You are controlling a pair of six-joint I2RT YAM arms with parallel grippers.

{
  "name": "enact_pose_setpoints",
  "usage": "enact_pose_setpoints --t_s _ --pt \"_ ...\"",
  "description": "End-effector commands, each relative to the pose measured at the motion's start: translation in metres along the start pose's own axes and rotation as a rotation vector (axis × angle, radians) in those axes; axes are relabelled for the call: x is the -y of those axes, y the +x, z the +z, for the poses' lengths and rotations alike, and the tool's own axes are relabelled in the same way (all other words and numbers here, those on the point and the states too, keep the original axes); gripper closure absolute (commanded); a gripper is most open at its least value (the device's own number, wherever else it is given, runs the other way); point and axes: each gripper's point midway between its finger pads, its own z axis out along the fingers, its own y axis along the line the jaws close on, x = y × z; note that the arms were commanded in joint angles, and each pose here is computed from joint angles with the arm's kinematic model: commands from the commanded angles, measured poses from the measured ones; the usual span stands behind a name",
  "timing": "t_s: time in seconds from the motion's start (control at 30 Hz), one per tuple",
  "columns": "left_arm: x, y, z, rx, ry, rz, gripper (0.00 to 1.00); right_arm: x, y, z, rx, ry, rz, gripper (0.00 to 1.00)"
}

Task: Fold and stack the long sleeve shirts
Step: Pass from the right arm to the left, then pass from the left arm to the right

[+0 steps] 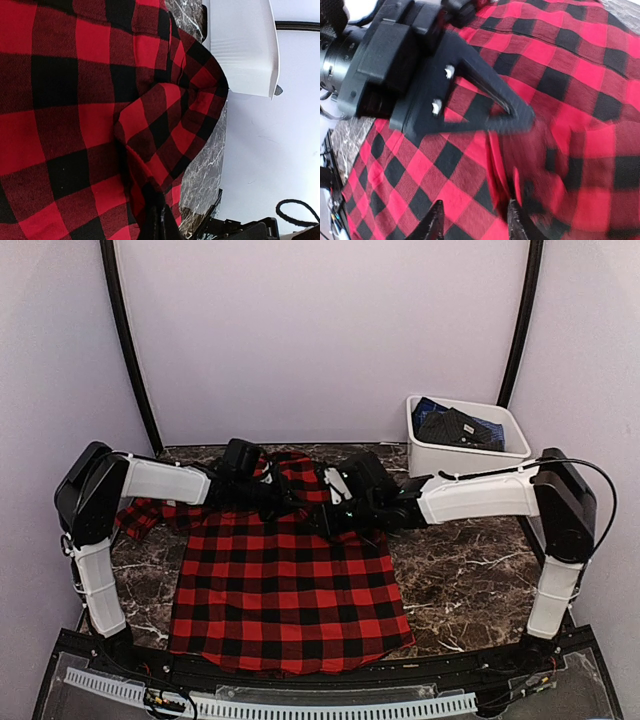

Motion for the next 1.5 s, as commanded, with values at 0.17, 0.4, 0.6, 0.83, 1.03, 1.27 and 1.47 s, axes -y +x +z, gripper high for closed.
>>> enact_pose_setpoints --t_s 0.17,0.4,0.6,0.83,1.03,1.27,1.47 --pt "0.051 -0.029 -0.035 0.100 -0.056 0.213 1.00 0.050 0.050 -0.077 -0.048 0.215 0.175 0.49" --pt "0.069 -0.041 -0.062 0.146 -0.070 0.220 1.00 0.085 0.118 -0.118 -0.111 0.328 0.315 0.49" --pt "0.053 -0.021 -0.061 0.041 -0.001 0.093 1.00 0.082 0.112 -0.119 -0.059 0.300 0.305 0.49" --pt "0.051 0.005 -0.053 -0.069 0.142 -0.116 1.00 0.036 0.029 -0.105 0.204 0.235 0.016 0.37" --pt "0.064 0.008 -0.057 -0.090 0.222 -0.235 1.00 0.006 -0.013 -0.089 0.345 0.214 -0.213 0.27" --pt "0.067 0.011 -0.055 -0.121 0.272 -0.327 1.00 -0.012 -0.024 -0.073 0.393 0.252 -0.433 0.22" --pt "0.071 0.010 -0.056 -0.127 0.293 -0.347 1.00 -0.014 -0.017 -0.057 0.385 0.310 -0.538 0.21"
